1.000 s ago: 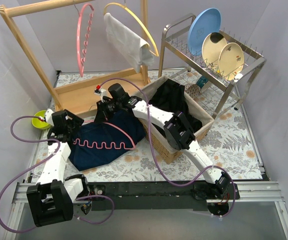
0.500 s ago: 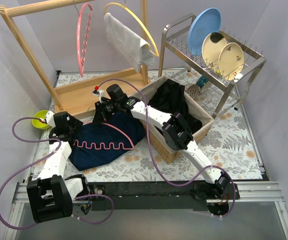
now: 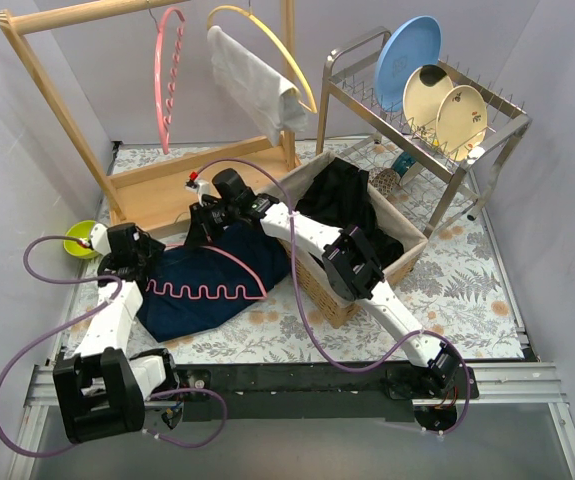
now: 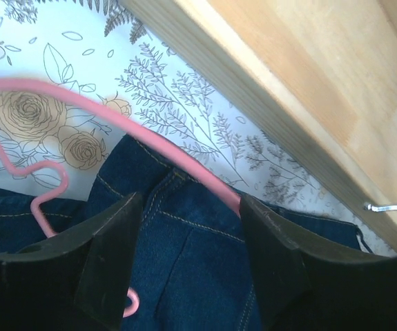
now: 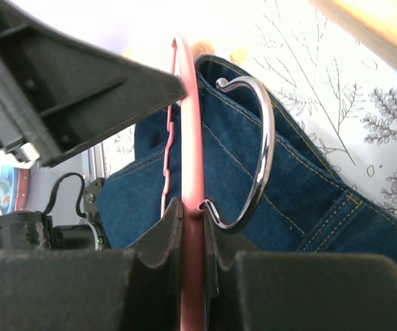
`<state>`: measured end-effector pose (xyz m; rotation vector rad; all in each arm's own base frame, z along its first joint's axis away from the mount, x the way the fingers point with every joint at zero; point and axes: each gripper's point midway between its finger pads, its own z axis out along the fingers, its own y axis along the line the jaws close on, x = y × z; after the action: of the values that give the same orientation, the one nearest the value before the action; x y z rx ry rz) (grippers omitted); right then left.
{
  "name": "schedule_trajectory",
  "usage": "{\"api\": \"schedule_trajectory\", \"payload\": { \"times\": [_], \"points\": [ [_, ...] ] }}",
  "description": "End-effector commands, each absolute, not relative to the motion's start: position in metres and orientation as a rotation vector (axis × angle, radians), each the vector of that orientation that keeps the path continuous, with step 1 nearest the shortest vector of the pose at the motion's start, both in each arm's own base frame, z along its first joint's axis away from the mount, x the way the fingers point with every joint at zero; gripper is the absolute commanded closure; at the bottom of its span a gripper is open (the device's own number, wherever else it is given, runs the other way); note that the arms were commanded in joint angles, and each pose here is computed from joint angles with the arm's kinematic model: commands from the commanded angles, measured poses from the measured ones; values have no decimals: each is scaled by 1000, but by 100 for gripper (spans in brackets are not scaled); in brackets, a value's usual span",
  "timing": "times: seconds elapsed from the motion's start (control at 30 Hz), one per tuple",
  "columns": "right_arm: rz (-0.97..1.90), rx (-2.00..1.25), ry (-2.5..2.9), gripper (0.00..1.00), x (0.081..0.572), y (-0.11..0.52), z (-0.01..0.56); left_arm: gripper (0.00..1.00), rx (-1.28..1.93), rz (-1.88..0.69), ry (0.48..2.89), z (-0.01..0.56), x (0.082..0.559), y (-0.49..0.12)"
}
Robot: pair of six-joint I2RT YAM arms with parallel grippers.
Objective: Place the skirt on the hanger
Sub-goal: Place skirt on hanger
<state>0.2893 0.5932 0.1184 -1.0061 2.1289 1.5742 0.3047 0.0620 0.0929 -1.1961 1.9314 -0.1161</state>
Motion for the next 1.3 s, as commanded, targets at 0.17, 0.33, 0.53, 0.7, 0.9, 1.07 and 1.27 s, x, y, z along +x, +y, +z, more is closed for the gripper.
{"api": "schedule_trajectory", "payload": {
  "times": [0.17, 0.33, 0.53, 0.7, 0.9, 1.07, 1.27],
  "points": [
    [1610, -938, 1959, 99, 330, 593, 164, 40, -1181, -123, 1840, 129, 282, 63],
    [1613, -940, 1960, 99, 330, 593, 164, 37, -1185, -131, 1831, 128, 278, 62],
    [1630, -961, 1965, 99, 323, 591, 161, 40, -1148, -176, 1937, 108, 300, 54],
    [1647, -972, 1980, 99, 316, 593, 152, 40, -1141, -143, 1954, 101, 307, 59],
    [1650, -981, 1987, 99, 313, 597, 146, 39, -1117, -128, 1981, 97, 310, 62],
    [1647, -992, 2004, 99, 309, 596, 139, 40, -1022, -215, 1951, 129, 312, 49],
    [1646, -1008, 2011, 99, 304, 599, 132, 40, -991, -271, 1943, 152, 301, 39]
  ]
}}
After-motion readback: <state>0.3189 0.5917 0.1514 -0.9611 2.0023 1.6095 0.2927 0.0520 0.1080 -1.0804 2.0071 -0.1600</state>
